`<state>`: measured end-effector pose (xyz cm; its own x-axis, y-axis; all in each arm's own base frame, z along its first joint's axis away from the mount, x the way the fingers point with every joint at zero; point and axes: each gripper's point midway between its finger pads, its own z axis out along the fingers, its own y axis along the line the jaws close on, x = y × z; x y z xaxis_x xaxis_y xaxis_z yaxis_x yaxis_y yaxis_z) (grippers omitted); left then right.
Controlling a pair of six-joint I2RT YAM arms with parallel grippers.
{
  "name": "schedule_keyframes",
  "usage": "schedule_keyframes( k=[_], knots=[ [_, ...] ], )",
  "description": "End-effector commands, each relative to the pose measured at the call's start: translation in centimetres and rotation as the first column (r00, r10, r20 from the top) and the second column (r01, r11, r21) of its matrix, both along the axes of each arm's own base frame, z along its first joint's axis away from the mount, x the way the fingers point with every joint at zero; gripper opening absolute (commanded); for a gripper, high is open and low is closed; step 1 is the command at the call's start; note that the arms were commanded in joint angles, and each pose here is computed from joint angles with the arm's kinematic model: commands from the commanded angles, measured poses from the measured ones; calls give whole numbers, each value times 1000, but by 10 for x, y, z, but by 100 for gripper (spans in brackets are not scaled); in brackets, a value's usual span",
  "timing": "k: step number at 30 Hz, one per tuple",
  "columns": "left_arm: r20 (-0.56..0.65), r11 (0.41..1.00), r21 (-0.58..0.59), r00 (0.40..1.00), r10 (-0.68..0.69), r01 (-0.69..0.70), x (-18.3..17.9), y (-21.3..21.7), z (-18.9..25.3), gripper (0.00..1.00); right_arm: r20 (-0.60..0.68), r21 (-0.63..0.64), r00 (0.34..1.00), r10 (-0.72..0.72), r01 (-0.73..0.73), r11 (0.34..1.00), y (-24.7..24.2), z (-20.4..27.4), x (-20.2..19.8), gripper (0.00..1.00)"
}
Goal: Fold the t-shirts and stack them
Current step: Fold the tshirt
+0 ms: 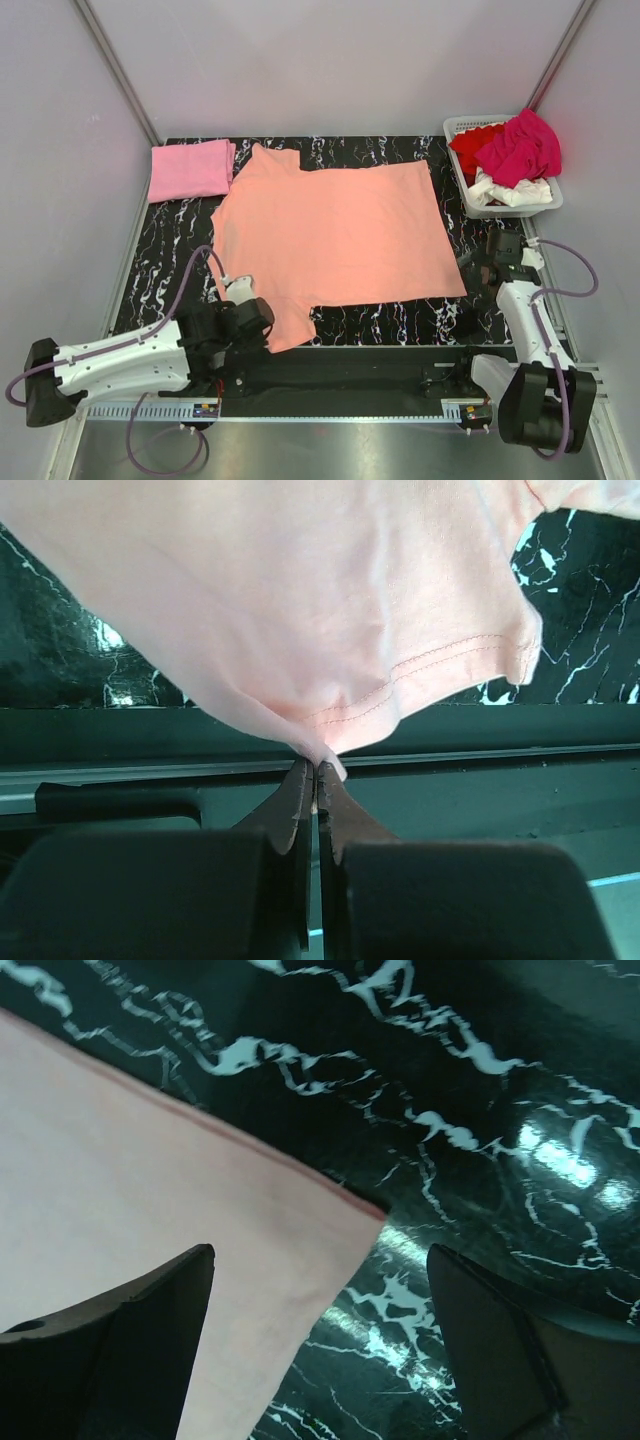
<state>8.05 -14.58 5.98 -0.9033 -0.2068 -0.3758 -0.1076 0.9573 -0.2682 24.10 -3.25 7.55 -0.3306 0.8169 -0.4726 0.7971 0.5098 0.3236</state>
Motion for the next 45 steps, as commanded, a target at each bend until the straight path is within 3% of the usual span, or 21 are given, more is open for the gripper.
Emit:
schedule_keyframes(
  k=[1, 7, 14, 30, 37, 45],
  knots=[
    [44, 1000, -3, 999, 31, -31, 5, 8, 6, 0, -33, 40, 997, -75, 77, 996, -17, -13, -8, 92],
    [56, 999, -7, 997, 50, -50, 4, 17, 9, 0, -82, 146, 996, -33, 44, 988, -6, -41, -6, 83],
    [59, 998, -4, 996, 62, -62, 5, 20, 10, 0, -66, 173, 998, -3, 15, 985, -1, -50, 1, 67],
    [71, 999, 6, 996, 52, -53, 7, 20, 25, 0, -23, 212, 998, 50, -44, 976, 11, -39, -1, 0],
    [66, 999, 25, 998, 24, -26, 4, 24, 48, 0, 11, 378, 997, 74, -72, 923, 46, -30, -15, 0],
    [55, 1000, 3, 999, 1, -1, 1, 19, 73, 0, 67, 403, 990, 123, -140, 905, 63, -1, -40, 0]
  ],
)
